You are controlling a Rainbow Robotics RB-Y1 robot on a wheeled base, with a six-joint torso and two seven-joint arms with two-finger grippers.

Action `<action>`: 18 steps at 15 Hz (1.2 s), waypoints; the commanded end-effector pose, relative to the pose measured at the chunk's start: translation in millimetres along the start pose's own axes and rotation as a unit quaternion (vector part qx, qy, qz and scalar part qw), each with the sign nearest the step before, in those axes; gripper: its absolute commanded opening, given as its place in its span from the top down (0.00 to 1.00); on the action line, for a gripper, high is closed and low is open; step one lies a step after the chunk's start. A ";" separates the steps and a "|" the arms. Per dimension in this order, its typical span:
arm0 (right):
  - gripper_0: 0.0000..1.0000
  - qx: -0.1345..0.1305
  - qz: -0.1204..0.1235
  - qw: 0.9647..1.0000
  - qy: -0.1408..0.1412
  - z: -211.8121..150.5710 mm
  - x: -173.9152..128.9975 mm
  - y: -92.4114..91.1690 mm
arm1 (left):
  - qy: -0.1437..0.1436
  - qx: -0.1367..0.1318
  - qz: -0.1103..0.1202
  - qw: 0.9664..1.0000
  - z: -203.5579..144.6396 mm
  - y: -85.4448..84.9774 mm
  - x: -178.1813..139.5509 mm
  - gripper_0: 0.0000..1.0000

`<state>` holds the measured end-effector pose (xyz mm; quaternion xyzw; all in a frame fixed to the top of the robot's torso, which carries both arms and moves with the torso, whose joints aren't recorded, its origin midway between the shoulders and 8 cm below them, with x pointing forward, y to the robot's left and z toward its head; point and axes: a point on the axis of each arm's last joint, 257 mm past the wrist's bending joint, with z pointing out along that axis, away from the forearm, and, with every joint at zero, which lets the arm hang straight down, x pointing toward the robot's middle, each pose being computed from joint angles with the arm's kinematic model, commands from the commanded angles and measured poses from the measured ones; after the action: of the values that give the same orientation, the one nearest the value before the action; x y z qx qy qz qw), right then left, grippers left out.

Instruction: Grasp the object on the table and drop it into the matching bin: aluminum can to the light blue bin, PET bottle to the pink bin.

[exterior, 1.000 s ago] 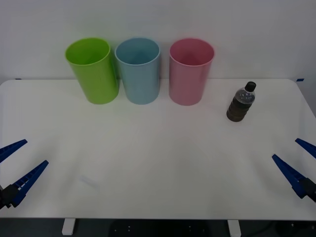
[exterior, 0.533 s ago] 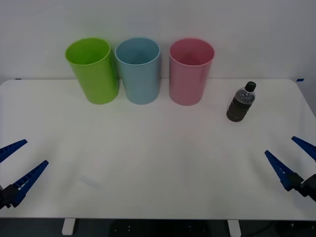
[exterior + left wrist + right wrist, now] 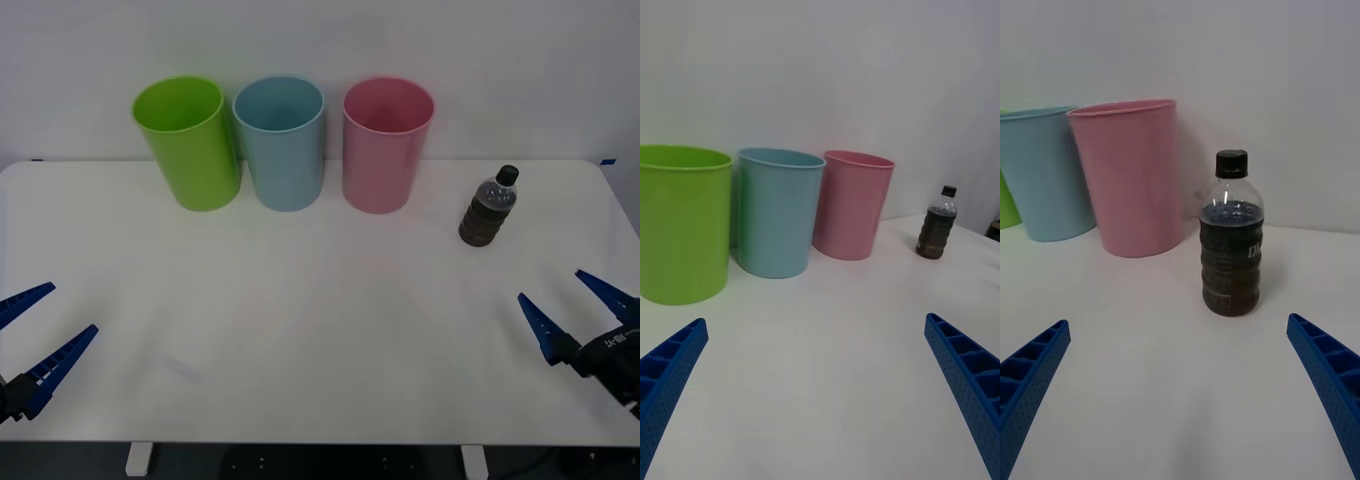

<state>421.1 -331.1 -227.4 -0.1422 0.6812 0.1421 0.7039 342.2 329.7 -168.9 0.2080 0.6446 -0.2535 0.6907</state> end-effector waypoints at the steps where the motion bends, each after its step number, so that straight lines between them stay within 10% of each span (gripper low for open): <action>1: 0.00 0.005 0.002 1.000 0.003 14.5 8.0 -4.1 | 0.000 0.000 0.000 1.000 0.0 0.0 0.0 0.00; 18: 0.00 0.061 -0.024 0.998 0.012 100.9 38.3 -20.6 | 0.000 0.000 0.000 1.000 0.0 0.0 0.0 0.00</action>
<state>520.9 -309.9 -260.8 -0.1191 0.6915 0.0841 0.7075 342.3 329.7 -168.9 0.2080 0.6445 -0.2535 0.6907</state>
